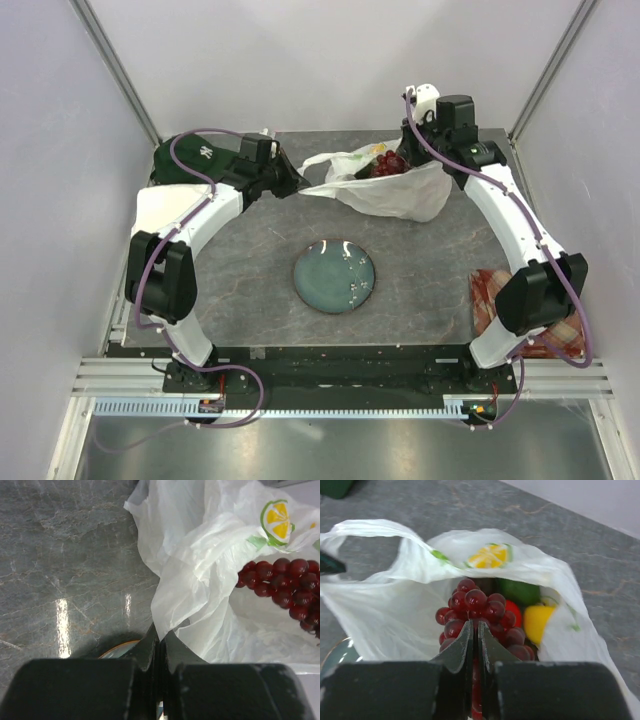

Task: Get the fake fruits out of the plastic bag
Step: Take out the fake fruit from the plastic bag, then place the fake fruit on the plate.

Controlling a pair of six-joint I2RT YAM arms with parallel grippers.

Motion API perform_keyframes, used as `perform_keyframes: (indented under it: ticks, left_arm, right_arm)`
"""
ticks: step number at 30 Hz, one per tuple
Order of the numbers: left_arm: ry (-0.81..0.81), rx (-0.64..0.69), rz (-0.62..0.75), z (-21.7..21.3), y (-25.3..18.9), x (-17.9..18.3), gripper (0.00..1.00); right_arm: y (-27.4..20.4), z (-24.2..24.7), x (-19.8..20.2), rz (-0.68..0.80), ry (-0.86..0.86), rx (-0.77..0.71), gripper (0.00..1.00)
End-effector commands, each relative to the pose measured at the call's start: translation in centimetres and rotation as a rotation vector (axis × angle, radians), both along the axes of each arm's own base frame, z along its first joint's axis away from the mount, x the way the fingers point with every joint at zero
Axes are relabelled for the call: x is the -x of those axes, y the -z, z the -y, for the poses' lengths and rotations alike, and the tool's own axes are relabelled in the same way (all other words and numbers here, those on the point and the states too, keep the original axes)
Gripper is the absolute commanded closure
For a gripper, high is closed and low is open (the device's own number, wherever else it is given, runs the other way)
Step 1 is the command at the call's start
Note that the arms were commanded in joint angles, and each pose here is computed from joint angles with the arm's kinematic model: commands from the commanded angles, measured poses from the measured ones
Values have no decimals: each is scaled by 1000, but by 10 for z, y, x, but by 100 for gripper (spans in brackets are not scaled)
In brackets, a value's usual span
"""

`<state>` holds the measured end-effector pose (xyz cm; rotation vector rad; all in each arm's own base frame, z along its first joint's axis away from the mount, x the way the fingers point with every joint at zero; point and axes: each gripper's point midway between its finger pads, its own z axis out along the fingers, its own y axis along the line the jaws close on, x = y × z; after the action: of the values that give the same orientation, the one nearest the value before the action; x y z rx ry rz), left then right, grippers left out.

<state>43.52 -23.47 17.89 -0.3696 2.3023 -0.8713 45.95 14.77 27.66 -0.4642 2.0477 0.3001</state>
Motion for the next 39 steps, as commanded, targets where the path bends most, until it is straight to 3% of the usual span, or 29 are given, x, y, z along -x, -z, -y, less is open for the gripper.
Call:
perform_keyframes:
  ticks: [1,9,20,27,39]
  left_arm:
    - [78,41,124,11,-29,-10,98]
    - [153,70,218,28,-56,-9,99]
    - [130,48,237,28,-58,-22,98]
    - [121,12,263,27,-58,-39,98]
    - [134,-33,333,16,-59,-74,98]
  right_arm:
    - [26,-24,16,-97,-110,-98,100]
    - [-15,-57,15,-89,-208,-282,100]
    - [-130,-49,26,143,-221,-293,100]
    - [-181,-56,71,256,-294,-266,100]
    - [-186,-85,158,262,-489,-194,100]
